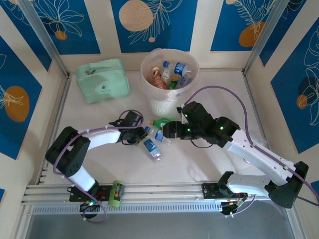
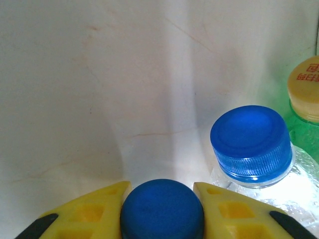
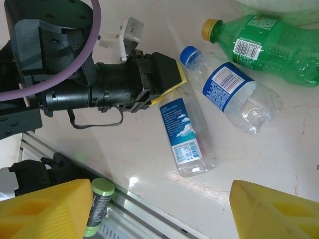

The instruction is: Put the plastic bottles in the bin

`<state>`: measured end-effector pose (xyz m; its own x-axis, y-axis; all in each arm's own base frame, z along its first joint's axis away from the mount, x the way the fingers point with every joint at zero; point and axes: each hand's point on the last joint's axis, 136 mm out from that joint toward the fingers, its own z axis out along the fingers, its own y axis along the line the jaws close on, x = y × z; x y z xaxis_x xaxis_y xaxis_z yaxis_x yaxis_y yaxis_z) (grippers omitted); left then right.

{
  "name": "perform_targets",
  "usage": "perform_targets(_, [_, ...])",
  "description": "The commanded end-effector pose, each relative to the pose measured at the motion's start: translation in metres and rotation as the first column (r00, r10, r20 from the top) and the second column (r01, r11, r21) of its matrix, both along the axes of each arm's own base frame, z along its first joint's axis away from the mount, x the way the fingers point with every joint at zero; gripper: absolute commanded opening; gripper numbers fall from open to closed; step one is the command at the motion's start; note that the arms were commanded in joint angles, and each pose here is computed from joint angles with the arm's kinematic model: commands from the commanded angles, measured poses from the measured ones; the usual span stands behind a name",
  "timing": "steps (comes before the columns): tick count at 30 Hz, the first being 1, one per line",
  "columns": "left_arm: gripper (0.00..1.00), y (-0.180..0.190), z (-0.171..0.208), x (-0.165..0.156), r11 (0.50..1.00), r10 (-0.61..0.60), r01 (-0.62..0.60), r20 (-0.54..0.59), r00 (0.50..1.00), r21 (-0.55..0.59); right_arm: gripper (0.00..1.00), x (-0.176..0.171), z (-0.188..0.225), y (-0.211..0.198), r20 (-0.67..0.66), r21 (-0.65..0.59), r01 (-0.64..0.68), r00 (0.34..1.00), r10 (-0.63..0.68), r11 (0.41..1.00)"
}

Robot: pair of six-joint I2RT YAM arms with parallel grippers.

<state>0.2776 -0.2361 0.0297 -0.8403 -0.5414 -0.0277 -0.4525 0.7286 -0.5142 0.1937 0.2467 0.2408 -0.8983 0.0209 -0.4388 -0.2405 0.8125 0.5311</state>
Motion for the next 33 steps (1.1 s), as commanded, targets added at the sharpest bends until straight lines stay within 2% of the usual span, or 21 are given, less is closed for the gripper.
perform_targets(1, [0.27,0.004,-0.002,-0.014,1.0,-0.015,0.015,-0.024,1.0,0.008,0.72,0.0,0.015,0.003,0.016,0.031,-0.007,1.0,0.007,0.999])
perform_targets(8, [0.18,0.011,0.031,-0.014,1.0,-0.017,0.017,0.053,0.998,-0.005,0.71,-0.004,0.03,0.017,0.038,0.066,-0.069,0.997,0.067,0.995])
perform_targets(15, [0.15,0.022,0.112,-0.019,0.993,-0.043,0.068,0.245,0.969,-0.095,0.71,-0.011,0.059,0.036,0.093,0.113,-0.151,0.986,0.141,0.982])
perform_targets(20, [0.14,0.042,0.186,-0.022,0.976,0.024,0.068,0.411,0.911,-0.207,0.71,-0.011,0.083,0.037,0.14,0.148,-0.163,0.98,0.142,0.976])
perform_targets(24, [0.14,0.063,0.253,-0.019,0.968,0.071,0.07,0.529,0.845,-0.242,0.71,-0.007,0.095,0.026,0.185,0.14,-0.136,0.977,0.109,0.981])
perform_targets(28, [0.13,0.065,0.315,-0.008,0.968,0.07,0.095,0.613,0.787,-0.232,0.71,-0.001,0.081,0.006,0.161,0.107,-0.067,0.986,0.05,0.992])
perform_targets(33, [0.13,0.045,0.377,0.022,0.942,0.106,0.149,0.689,0.717,-0.299,0.71,-0.001,0.06,-0.012,0.115,0.113,-0.012,0.993,-0.001,0.994])
